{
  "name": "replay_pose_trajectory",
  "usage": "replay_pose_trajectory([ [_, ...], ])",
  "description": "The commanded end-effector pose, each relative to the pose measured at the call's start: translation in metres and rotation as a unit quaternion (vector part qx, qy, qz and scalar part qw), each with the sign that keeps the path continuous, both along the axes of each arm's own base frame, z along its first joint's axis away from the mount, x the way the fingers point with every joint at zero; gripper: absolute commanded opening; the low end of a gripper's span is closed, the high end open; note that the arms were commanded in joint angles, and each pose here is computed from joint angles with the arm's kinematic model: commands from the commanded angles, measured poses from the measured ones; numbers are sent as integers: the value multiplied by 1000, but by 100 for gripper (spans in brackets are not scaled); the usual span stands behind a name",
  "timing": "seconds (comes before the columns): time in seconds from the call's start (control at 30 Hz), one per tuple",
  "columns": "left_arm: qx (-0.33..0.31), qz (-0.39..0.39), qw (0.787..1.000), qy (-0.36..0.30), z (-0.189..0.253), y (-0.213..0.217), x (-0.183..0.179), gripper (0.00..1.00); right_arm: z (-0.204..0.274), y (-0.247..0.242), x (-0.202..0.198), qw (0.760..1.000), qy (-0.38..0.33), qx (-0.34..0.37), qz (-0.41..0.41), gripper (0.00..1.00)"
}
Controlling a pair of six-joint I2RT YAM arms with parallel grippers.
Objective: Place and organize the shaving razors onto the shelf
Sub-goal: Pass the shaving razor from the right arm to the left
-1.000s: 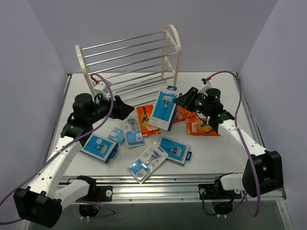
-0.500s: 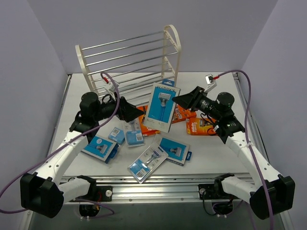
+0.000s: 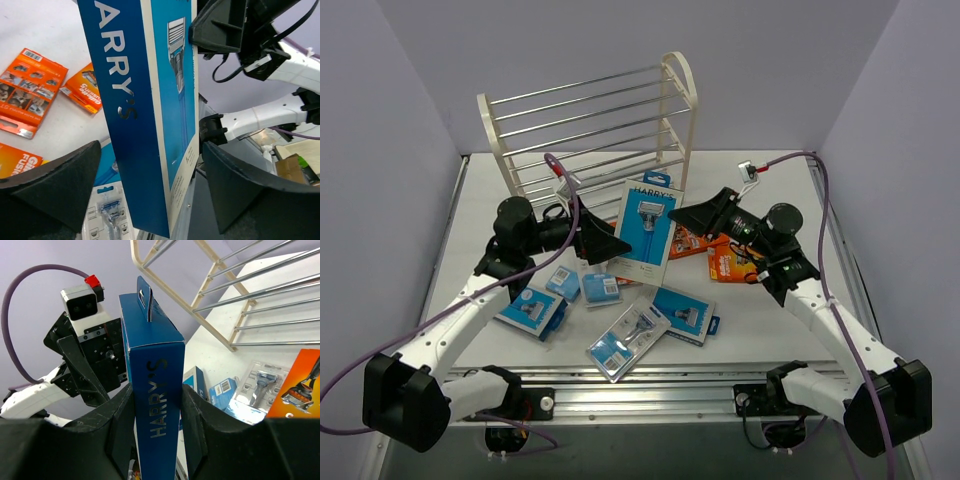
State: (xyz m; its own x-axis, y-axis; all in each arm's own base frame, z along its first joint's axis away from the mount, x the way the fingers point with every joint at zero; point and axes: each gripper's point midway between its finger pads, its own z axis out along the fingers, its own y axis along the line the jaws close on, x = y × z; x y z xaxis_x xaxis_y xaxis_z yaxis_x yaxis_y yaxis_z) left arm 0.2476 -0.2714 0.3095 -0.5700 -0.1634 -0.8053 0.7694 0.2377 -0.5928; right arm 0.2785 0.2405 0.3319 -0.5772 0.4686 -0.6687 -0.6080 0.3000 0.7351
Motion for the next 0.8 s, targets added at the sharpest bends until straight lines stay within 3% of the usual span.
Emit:
replay_pose_trajectory([
  [0.0, -25, -32, 999, -22, 15, -5, -9, 88, 36, 3, -13, 996, -65, 47, 26, 0],
  [0.03, -33, -37, 998, -29, 20, -6, -10, 83, 36, 4, -13, 996, -68, 48, 28, 0],
  [0.07, -36, -45, 998, -25, 19, -7, -11, 72, 34, 4, -13, 996, -65, 47, 29, 0],
  [0.27, -61, -98, 993, -11, 27, -11, -24, 41, 24, 5, -12, 997, -60, 39, 30, 0],
  [0.3, -62, -104, 993, -9, 28, -11, -25, 32, 24, 4, -13, 997, -64, 37, 29, 0],
  [0.43, -57, -110, 992, -9, 29, -10, -28, 23, 17, 3, -9, 998, -55, 11, 21, 0],
  [0.53, -34, -109, 993, -5, 23, -9, -28, 19, 9, 1, -5, 999, -49, -22, 8, 22],
  [0.57, -30, -111, 993, -15, 28, -8, -30, 18, 9, -1, -3, 998, -49, -31, 4, 39],
  [0.63, -5, -112, 994, -16, 21, -6, -31, 17, 6, -8, 1, 997, -49, -54, -9, 57],
  [0.77, 9, -122, 992, -36, 24, -2, -37, 16, 15, -24, 3, 996, -64, -68, -13, 69],
])
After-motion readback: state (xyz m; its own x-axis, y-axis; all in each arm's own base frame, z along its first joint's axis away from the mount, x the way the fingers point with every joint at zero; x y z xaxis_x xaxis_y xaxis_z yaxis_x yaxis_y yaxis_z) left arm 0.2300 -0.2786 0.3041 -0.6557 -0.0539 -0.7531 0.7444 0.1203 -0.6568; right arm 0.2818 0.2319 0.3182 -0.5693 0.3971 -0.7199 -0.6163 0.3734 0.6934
